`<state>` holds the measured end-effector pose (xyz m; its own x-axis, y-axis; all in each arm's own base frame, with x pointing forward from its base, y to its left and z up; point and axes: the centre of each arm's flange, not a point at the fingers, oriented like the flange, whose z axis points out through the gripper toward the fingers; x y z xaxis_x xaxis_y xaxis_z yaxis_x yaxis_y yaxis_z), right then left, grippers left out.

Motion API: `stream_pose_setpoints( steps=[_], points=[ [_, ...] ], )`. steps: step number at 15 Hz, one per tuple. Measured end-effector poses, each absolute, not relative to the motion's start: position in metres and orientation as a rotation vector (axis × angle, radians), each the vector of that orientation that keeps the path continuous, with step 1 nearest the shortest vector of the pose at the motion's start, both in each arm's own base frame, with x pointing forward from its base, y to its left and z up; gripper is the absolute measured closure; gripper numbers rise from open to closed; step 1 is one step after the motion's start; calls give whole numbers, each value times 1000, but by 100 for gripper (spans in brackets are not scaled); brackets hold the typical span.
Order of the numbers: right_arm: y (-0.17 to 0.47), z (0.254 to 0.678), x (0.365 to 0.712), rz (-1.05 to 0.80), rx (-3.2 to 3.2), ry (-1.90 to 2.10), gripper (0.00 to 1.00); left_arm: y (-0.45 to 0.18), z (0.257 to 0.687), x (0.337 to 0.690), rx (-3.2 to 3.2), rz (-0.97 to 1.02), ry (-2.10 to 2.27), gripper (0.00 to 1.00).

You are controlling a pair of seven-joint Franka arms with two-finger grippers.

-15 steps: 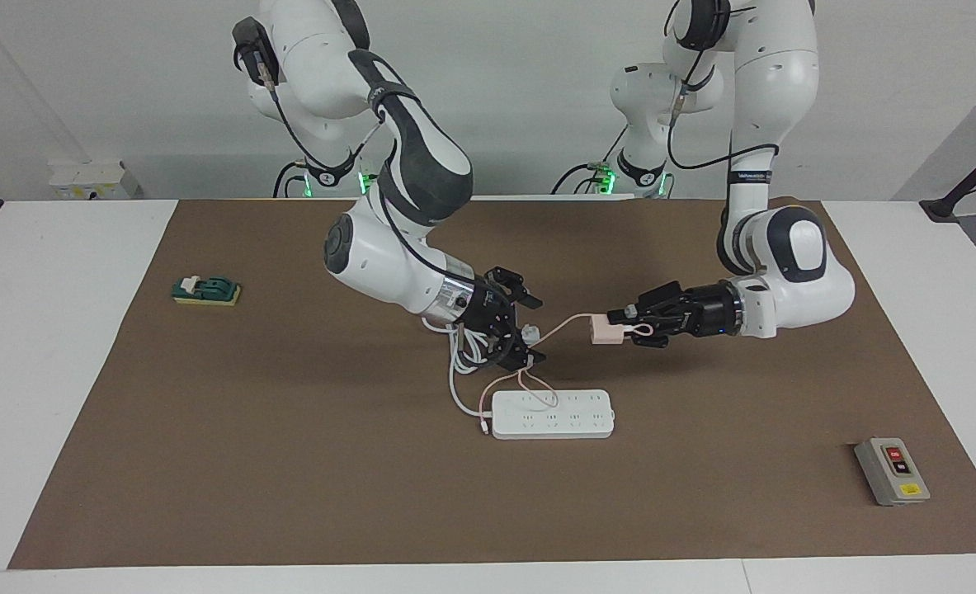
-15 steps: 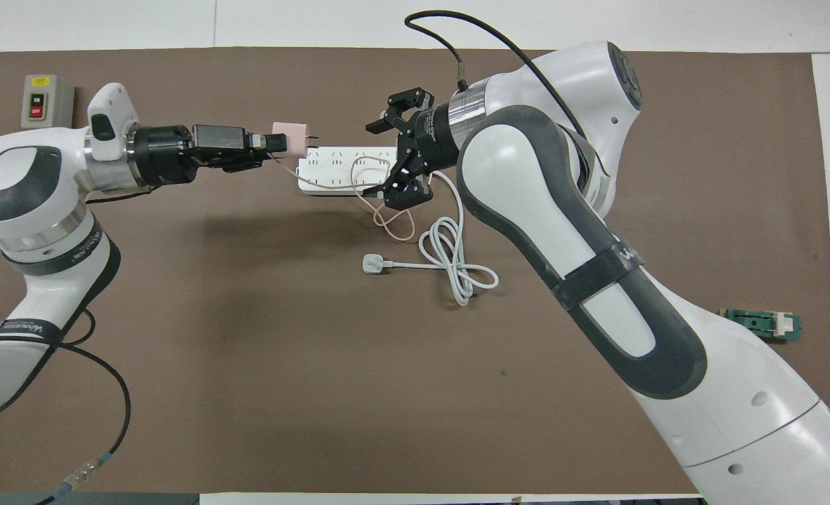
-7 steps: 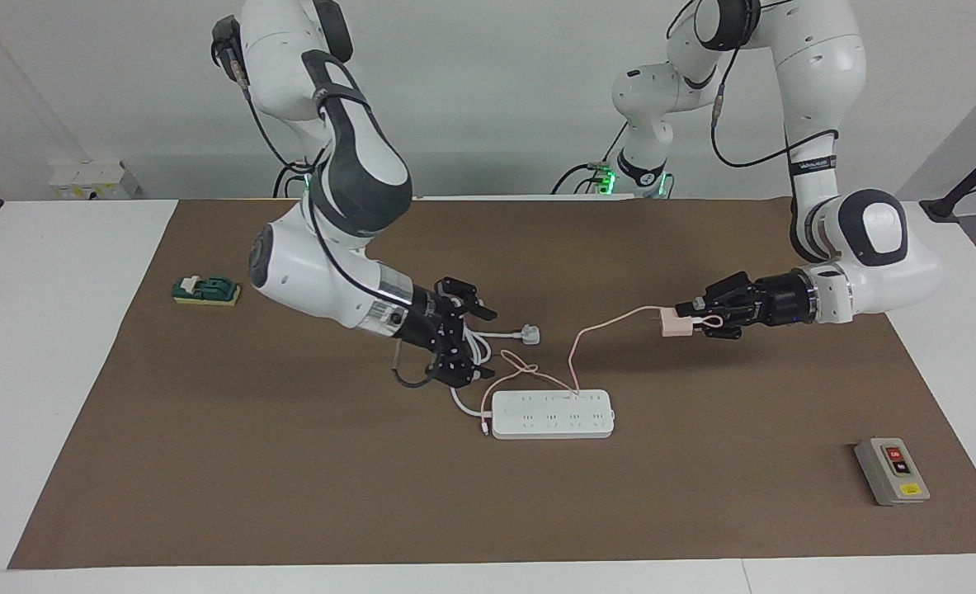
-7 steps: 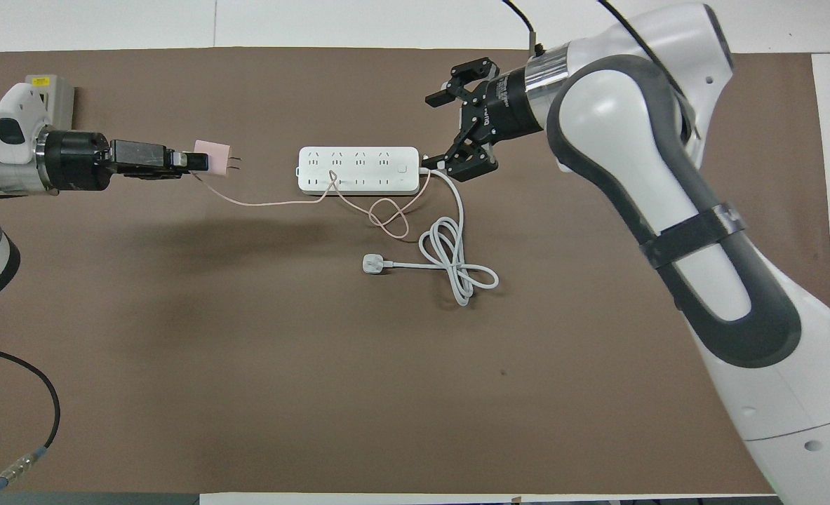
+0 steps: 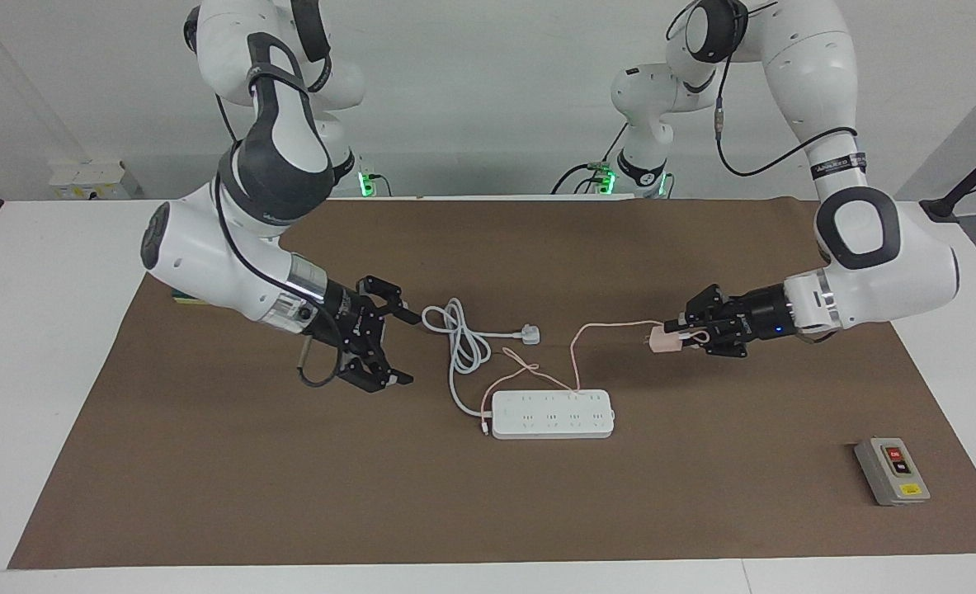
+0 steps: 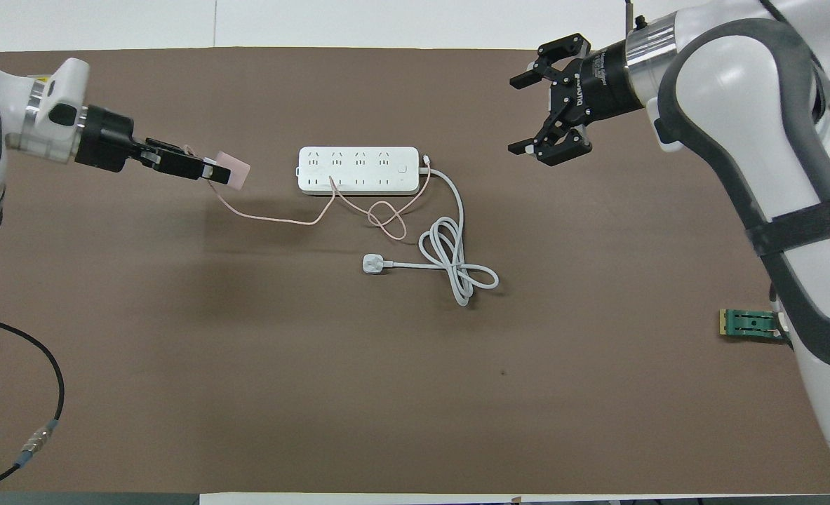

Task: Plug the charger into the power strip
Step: 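Move the charger with the left gripper to the power strip's end socket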

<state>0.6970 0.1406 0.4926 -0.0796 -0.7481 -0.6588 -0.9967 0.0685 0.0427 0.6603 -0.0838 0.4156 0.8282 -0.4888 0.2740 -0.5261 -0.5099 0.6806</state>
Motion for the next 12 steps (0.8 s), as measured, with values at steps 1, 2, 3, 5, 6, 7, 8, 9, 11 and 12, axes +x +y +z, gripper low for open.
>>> stream_pose_setpoints(
  steps=[1, 2, 3, 5, 6, 7, 8, 9, 11, 12],
  points=[
    [129, 499, 695, 665, -1769, 1866, 0, -103, 413, 661, 2216, 80, -863, 68],
    [118, 506, 692, 637, -1815, 1842, 0, -122, 412, 662, 2230, 105, -977, 68],
    [107, 511, 689, 609, -1868, 1815, 0, -140, 412, 663, 2243, 118, -1074, 68],
    [87, 519, 683, 549, -1988, 1744, 0, -165, 419, 666, 2277, 115, -1259, 68],
    [79, 521, 681, 520, -2054, 1701, 0, -174, 423, 668, 2287, 113, -1356, 68],
    [72, 522, 678, 490, -2123, 1653, 0, -181, 427, 670, 2286, 116, -1457, 68],
    [67, 523, 677, 460, -2187, 1605, 0, -188, 429, 672, 2280, 124, -1561, 68],
    [62, 523, 675, 433, -2254, 1552, 0, -194, 429, 675, 2282, 137, -1668, 68],
    [55, 524, 670, 380, -2389, 1440, 0, -205, 428, 681, 2288, 176, -1862, 68],
    [52, 525, 668, 348, -2466, 1371, 0, -210, 428, 684, 2286, 205, -1929, 68]
  ],
)
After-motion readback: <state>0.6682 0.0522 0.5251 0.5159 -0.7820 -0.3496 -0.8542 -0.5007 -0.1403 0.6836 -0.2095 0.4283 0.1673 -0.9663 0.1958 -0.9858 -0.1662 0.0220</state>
